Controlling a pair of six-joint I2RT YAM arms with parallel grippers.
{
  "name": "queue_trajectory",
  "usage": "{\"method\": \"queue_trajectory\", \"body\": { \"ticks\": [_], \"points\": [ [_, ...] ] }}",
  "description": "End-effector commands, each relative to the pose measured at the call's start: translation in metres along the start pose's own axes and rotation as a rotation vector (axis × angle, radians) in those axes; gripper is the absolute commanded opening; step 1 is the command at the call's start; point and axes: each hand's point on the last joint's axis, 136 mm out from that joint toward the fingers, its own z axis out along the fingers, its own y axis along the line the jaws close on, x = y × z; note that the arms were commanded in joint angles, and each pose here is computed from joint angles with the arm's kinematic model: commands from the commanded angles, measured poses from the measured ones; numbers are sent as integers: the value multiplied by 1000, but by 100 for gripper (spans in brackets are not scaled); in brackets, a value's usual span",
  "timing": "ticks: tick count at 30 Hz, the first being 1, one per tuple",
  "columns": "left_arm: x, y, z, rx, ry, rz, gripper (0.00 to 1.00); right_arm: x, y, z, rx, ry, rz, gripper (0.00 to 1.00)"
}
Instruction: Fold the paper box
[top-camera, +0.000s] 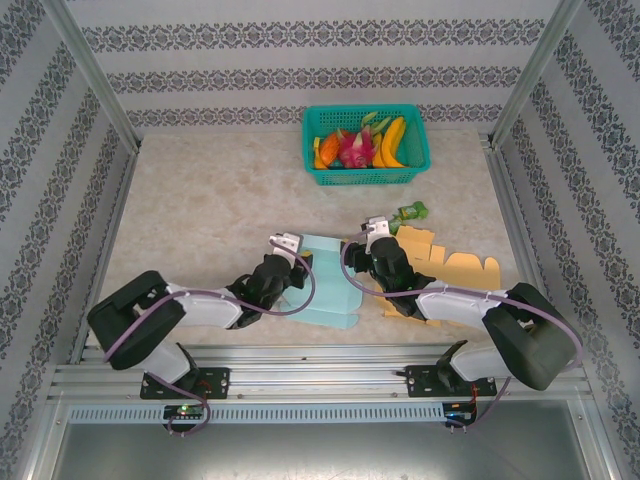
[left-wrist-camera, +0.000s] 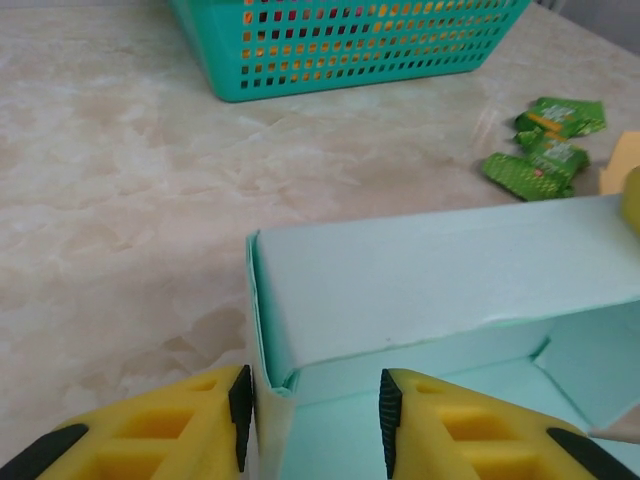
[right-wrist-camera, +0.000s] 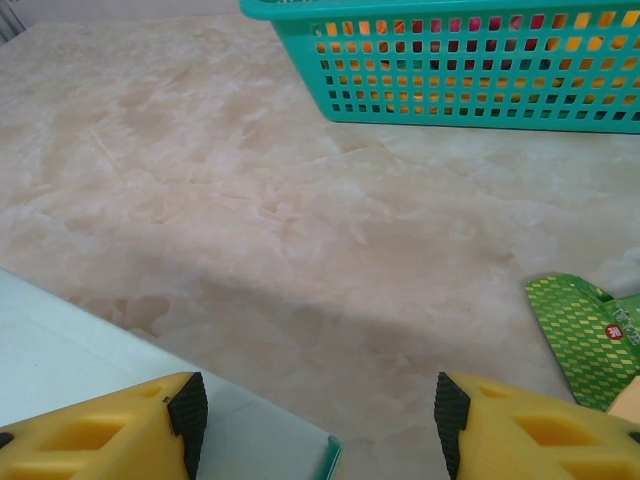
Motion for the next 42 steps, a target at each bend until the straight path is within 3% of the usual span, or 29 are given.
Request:
{"method": "queue_trajectory", "body": {
  "ticks": [1, 5, 11, 25, 33, 39, 42],
  "points": [
    [-1, -3, -12, 44, 36, -27, 40, 29, -13, -2, 60, 85, -29, 63],
    [-19, -7, -26, 81, -5, -102, 39, 29, -13, -1, 58, 86, -30, 63],
    [-34, 8, -21, -39, 2, -138, 40, 29, -11, -2, 52, 84, -29, 63],
    [7, 32, 19, -134, 116, -185, 32, 33, -13, -3, 61, 90, -41, 63],
    [-1, 34, -9, -101, 123, -233, 39, 34, -21, -4, 109, 86, -25, 63],
    [43, 62, -49, -194, 267, -224, 46, 32, -26, -6, 139, 80, -25, 63],
    [74, 57, -56, -146, 342, -259, 46, 29, -29, -6, 156, 76, -24, 63]
  ]
}}
